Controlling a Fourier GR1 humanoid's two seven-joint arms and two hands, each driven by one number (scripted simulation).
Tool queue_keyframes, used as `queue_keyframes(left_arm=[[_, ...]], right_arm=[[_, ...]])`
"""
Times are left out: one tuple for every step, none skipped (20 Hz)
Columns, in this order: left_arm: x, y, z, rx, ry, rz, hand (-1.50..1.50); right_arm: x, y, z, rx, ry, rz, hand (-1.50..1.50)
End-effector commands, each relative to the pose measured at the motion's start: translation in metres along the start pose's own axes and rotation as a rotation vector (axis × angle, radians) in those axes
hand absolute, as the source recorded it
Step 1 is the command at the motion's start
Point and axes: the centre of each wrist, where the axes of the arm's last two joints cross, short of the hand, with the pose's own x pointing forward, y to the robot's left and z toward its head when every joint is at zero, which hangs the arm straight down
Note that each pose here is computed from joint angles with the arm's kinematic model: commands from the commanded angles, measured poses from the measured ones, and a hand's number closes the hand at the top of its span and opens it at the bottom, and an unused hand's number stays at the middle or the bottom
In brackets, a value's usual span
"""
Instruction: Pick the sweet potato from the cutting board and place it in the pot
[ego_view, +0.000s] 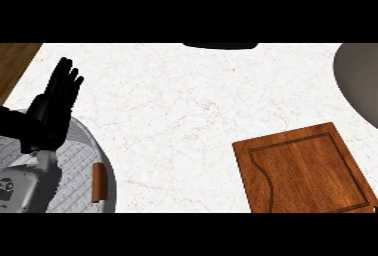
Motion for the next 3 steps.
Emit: queue_keyframes(left_arm=[[-0.0013,-0.0011,-0.0005,0.004,-0.007,0.004,0.00],[0.0072,0.0004,-0.0046,-0.001,-0.014,0.019,0.00],[0.0035,0.0020,-0.0010,-0.008,-0.011,0.005,0.00]], right_arm=[[-0.0044,-0.0044,0.0093,0.101,-0.079,-0.083,-1.50],[0.0006,-0.0060,0.0064,0.079,-0.090,-0.074,-1.50],[-0.0026,-0.0067,0.0104,0.087,-0.084,-0.085,-1.50]])
